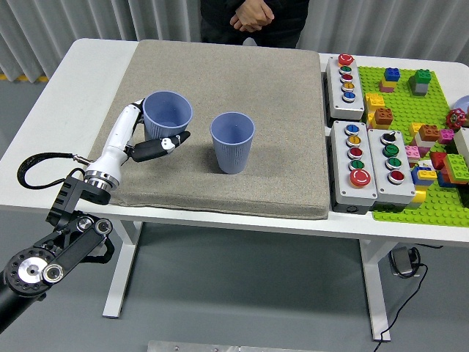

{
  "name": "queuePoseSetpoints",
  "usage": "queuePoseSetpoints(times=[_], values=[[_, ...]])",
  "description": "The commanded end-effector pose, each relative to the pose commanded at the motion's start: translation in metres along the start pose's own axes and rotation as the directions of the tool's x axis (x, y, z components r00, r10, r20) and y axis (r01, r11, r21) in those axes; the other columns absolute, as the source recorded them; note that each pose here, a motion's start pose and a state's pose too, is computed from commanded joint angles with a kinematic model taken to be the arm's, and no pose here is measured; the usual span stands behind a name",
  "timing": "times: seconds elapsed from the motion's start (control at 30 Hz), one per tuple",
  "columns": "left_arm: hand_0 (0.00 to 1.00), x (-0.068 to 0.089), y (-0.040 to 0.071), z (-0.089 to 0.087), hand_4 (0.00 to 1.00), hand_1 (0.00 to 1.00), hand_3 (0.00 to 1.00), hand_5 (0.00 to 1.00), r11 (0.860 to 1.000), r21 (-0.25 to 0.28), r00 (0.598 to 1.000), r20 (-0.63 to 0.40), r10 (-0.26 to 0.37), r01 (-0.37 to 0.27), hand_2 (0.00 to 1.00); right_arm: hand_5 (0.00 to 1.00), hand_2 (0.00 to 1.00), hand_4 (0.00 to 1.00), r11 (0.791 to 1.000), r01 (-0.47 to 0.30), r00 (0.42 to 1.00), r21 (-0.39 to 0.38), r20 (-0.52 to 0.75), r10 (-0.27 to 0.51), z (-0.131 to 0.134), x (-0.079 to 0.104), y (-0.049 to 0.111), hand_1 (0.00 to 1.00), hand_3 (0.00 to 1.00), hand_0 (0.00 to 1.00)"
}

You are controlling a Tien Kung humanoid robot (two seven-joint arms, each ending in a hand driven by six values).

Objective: Pick cup pour cup place

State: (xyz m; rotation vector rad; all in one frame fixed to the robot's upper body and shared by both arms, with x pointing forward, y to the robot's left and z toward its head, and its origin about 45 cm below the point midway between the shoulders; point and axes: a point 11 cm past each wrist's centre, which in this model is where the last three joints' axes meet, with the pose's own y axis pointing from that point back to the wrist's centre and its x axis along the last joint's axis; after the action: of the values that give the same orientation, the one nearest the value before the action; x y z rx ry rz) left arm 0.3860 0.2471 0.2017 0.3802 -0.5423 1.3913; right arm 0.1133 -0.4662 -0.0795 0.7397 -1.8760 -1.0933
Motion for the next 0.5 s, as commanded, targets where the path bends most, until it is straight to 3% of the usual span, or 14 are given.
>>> queuePoseSetpoints(times=[0.2,0.5], values=[[0.569,-0.004,-0.010,0.022,0.843,0.518,0.542,0.229,0.997,-0.072,0.998,0.058,-0.032,0.037,0.514,0.254,0.590,0.002,1.000,-0.003,1.000,-0.002,-0.002,0.003,0.001,0.001,0.000,0.616,0.588,0.694],[0.574,-0.005,-0.014,0.025,0.840,0.520,0.545,0.228,0.995,-0.090,0.990,0.139,-0.040,0.053,0.518,0.253,0.590,0.002,1.000,-0.005,1.000,-0.006,-0.007,0.005,0.004,0.002,-0.001,0.615,0.589,0.694]])
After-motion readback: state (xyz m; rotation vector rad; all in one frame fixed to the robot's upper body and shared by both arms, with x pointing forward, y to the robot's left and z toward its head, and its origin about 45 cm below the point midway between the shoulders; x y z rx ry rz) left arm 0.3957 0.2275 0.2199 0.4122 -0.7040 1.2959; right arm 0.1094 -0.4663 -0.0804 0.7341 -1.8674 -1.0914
